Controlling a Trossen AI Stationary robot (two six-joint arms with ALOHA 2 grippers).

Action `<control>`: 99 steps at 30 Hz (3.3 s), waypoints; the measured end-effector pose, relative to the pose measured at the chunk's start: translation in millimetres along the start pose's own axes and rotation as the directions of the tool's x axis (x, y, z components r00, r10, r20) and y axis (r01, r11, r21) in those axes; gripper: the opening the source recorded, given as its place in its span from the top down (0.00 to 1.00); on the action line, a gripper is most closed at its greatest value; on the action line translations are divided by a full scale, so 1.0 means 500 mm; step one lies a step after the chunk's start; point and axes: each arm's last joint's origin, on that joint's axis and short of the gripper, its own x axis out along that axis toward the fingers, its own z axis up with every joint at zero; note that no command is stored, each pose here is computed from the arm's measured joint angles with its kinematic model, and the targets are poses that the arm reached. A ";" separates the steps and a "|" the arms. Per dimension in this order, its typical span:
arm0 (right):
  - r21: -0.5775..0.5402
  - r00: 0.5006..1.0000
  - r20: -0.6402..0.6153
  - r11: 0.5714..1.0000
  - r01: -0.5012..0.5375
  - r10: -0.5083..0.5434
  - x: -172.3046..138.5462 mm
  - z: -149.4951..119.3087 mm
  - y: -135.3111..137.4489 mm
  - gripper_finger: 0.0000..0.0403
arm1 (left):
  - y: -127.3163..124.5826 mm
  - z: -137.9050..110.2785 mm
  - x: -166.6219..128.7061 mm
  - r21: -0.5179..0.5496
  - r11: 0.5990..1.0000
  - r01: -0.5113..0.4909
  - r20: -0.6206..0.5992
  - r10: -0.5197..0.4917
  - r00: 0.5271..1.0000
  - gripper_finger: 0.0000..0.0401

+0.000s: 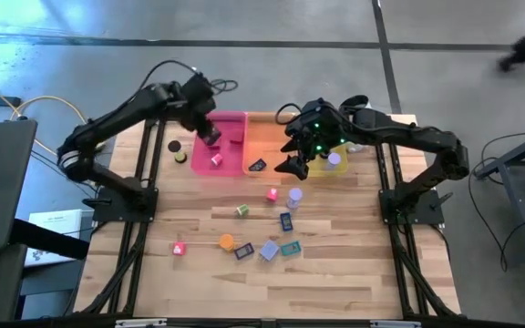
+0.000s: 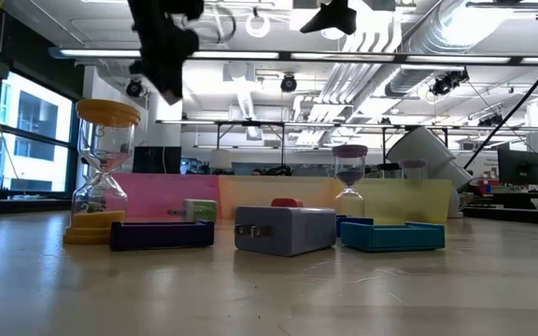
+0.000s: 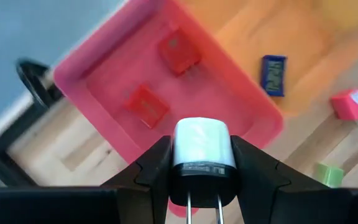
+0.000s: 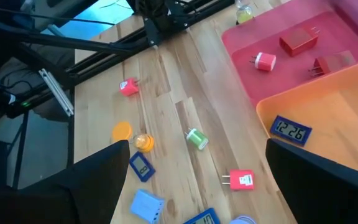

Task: Pick & Place Office items
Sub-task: Put the white charger adapter into the pink bin

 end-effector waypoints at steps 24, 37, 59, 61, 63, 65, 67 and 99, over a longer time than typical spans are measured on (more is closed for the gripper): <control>-0.018 0.995 -0.021 0.995 0.095 -0.096 0.000 -0.008 -0.008 0.09 | 0.153 0.084 0.265 -0.357 0.931 -0.075 -0.160 0.018 0.987 0.68; -0.024 0.992 -0.027 0.992 0.120 -0.121 0.000 -0.010 -0.010 0.09 | 0.213 0.072 0.321 -0.503 0.860 -0.081 -0.237 -0.047 0.970 0.68; -0.035 0.988 -0.021 0.988 0.150 -0.151 0.000 -0.010 -0.012 0.09 | 0.226 0.068 0.376 -0.581 0.799 -0.153 -0.278 -0.019 0.960 0.68; -0.036 0.988 -0.019 0.988 0.150 -0.150 0.000 -0.010 -0.012 0.09 | 0.227 0.067 0.385 -0.581 0.799 -0.154 -0.282 -0.021 0.959 0.68; -0.036 0.989 -0.018 0.988 0.149 -0.150 0.000 -0.010 -0.012 0.09 | 0.228 0.066 0.390 -0.581 0.799 -0.156 -0.289 -0.023 0.957 0.68; -0.036 0.989 -0.018 0.988 0.149 -0.150 0.000 -0.010 -0.012 0.09 | 0.228 0.065 0.395 -0.578 0.801 -0.158 -0.293 -0.024 0.956 0.68; -0.036 0.989 -0.018 0.988 0.149 -0.150 0.000 -0.010 -0.012 0.09 | 0.229 0.064 0.400 -0.577 0.801 -0.160 -0.299 -0.024 0.954 0.68; -0.040 0.988 -0.017 0.988 0.152 -0.153 0.000 -0.009 -0.012 0.09 | 0.225 0.064 0.403 -0.528 0.845 -0.087 -0.291 -0.084 0.953 0.60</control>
